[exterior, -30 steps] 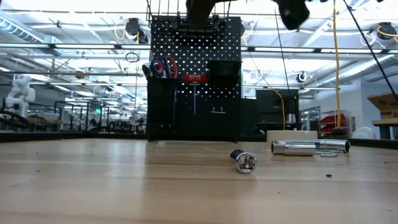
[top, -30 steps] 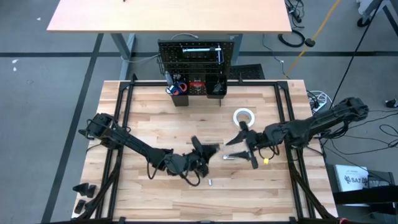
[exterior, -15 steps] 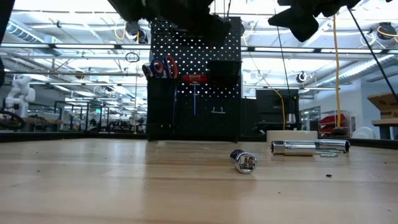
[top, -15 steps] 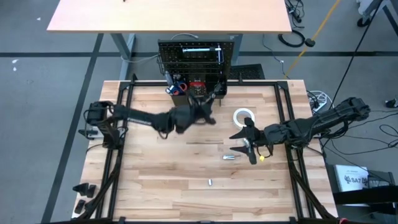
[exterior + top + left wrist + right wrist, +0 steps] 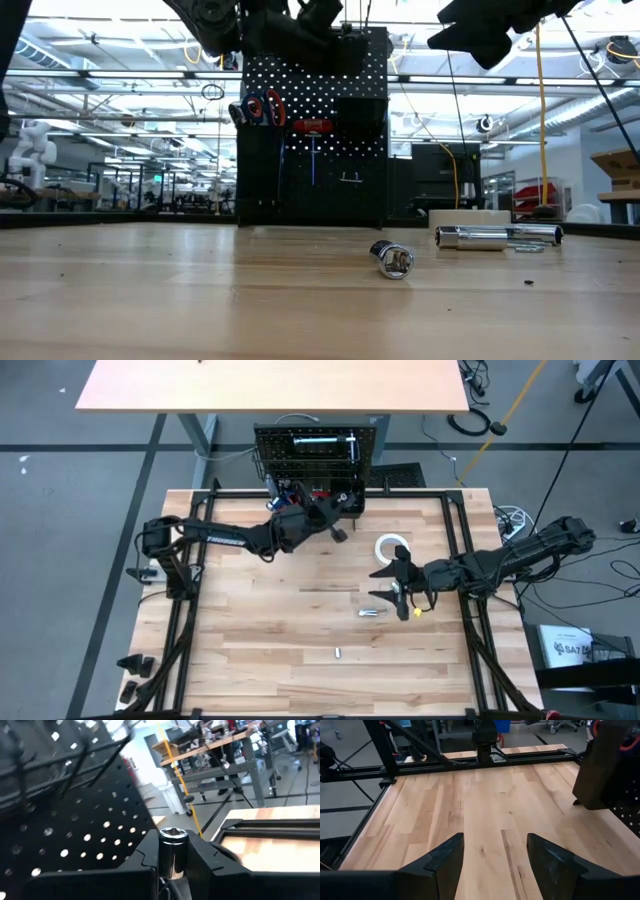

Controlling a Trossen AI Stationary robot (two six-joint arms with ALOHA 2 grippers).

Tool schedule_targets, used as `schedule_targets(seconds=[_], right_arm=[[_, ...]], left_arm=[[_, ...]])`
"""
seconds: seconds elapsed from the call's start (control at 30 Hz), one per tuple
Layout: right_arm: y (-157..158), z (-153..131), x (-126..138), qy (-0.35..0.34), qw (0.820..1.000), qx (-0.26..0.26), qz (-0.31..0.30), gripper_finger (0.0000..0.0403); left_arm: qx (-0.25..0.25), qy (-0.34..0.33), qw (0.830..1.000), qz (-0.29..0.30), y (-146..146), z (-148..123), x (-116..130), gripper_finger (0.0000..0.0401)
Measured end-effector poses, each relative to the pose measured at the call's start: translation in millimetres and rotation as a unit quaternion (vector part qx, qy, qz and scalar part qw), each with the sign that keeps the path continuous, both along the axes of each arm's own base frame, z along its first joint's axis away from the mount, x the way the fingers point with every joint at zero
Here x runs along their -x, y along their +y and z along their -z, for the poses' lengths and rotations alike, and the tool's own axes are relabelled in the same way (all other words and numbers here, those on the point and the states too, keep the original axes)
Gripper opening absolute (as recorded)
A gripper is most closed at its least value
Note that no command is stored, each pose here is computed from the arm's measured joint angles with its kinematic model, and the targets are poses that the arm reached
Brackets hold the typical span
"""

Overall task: Hang tools onto peg board
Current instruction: Put the middle left socket into the right black bin on the peg board

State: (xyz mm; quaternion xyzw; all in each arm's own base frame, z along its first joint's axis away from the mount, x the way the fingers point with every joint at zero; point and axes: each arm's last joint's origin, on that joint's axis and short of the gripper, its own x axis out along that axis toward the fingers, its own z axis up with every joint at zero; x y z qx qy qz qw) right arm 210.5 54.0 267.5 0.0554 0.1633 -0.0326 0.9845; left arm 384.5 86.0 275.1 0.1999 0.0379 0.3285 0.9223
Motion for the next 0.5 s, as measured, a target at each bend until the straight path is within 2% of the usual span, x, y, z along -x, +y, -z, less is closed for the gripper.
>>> schedule_targets(seconds=[0.27,0.5], right_arm=[[0.1,-0.7,-0.2,-0.004,1.000,-0.003,0.000,0.0208],[0.1,-0.8,-0.3,-0.004,1.000,-0.003,0.000,0.0208]], left_arm=[[0.005,-0.005,1.000,0.004,5.9,-0.1,1.1,0.0058],[0.005,-0.001,1.000,0.001,9.1,3.2,-0.2,0.0110]])
